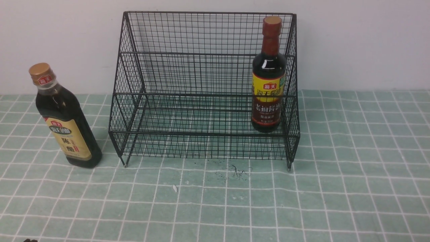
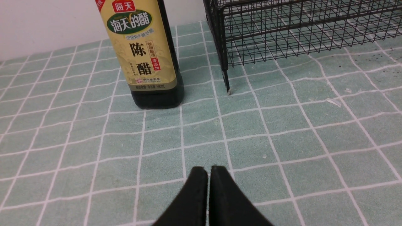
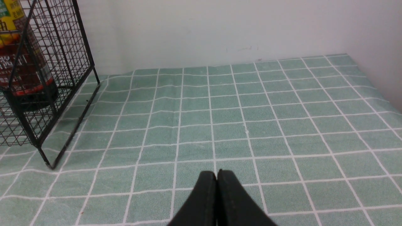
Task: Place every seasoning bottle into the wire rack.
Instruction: Use the left arm to grab the condiment bottle closest to it
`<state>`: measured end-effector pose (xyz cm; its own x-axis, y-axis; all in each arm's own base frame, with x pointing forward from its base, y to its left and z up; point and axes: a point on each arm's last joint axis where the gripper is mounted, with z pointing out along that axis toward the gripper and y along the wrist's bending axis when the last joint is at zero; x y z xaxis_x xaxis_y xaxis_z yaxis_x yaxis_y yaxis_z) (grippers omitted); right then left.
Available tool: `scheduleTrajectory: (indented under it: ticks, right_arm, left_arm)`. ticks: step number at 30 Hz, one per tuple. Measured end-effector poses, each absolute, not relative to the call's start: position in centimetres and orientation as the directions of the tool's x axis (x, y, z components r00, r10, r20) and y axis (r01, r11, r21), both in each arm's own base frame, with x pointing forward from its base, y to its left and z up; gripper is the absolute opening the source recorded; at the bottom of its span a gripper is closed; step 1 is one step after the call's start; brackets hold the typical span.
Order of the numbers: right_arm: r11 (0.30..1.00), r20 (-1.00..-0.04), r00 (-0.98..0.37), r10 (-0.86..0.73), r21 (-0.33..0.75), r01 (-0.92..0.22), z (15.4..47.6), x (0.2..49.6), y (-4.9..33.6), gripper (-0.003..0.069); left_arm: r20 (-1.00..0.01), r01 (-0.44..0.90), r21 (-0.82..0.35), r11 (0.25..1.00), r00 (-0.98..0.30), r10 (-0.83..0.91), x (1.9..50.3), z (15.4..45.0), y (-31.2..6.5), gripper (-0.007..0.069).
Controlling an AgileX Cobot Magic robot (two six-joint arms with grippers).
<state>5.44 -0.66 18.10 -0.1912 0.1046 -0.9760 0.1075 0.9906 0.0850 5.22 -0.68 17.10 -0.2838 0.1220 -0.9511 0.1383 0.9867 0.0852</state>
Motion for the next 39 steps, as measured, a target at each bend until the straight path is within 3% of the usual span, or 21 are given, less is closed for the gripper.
scheduleTrajectory:
  ticks: [6, 9, 13, 18, 22, 28, 32, 36, 39]
  right_arm:
    - [0.991, -0.976, -0.191, 0.105, 0.085, 0.108, 18.1, 5.4, -0.7, -0.0013]
    - [0.991, -0.976, -0.191, 0.105, 0.085, 0.108, 18.1, 5.4, -0.7, -0.0013]
    - [0.991, -0.976, -0.191, 0.105, 0.085, 0.107, 18.1, 5.4, -0.7, -0.0013]
    - [0.991, -0.976, -0.191, 0.105, 0.085, 0.107, 18.1, 5.4, -0.7, -0.0013]
    - [0.991, -0.976, -0.191, 0.105, 0.085, 0.107, 18.1, 5.4, -0.7, -0.0013]
    - [0.990, -0.976, -0.191, 0.108, 0.088, 0.108, 18.1, 5.4, -0.7, -0.0013]
    - [0.990, -0.976, -0.191, 0.108, 0.088, 0.108, 18.1, 5.4, -0.7, -0.0013]
    - [0.990, -0.976, -0.191, 0.109, 0.089, 0.108, 18.1, 5.4, -0.7, -0.0013]
    - [0.990, -0.976, -0.191, 0.109, 0.089, 0.108, 18.1, 5.4, -0.7, -0.0013]
  left_arm:
    - [-0.950, 0.140, 0.111, 0.984, -0.276, 0.147, 5.2, 17.1, -0.6, -0.0006]
    - [-0.971, 0.131, 0.060, 0.990, -0.223, 0.088, 5.4, 17.6, -0.7, -0.0006]
    - [-0.995, 0.105, -0.096, 0.990, -0.033, -0.093, 5.6, 19.5, -0.7, -0.0006]
    - [-0.923, 0.078, -0.276, 0.958, 0.255, -0.287, 5.4, 22.2, 0.3, -0.0006]
    - [-0.864, 0.051, -0.302, 0.952, 0.408, -0.296, 5.0, 23.7, 1.0, -0.0006]
    - [-0.958, -0.064, -0.102, 0.993, 0.277, -0.081, 8.1, 26.2, 0.9, -0.0006]
    - [-0.979, -0.093, -0.062, 0.994, 0.199, -0.042, 11.1, 28.1, 0.8, 0.0016]
    - [-0.991, -0.121, -0.089, 0.989, 0.110, -0.075, 16.1, 30.1, 0.6, 0.0117]
    - [-0.993, -0.128, -0.093, 0.987, 0.084, -0.083, 19.1, 31.3, 0.4, 0.0235]
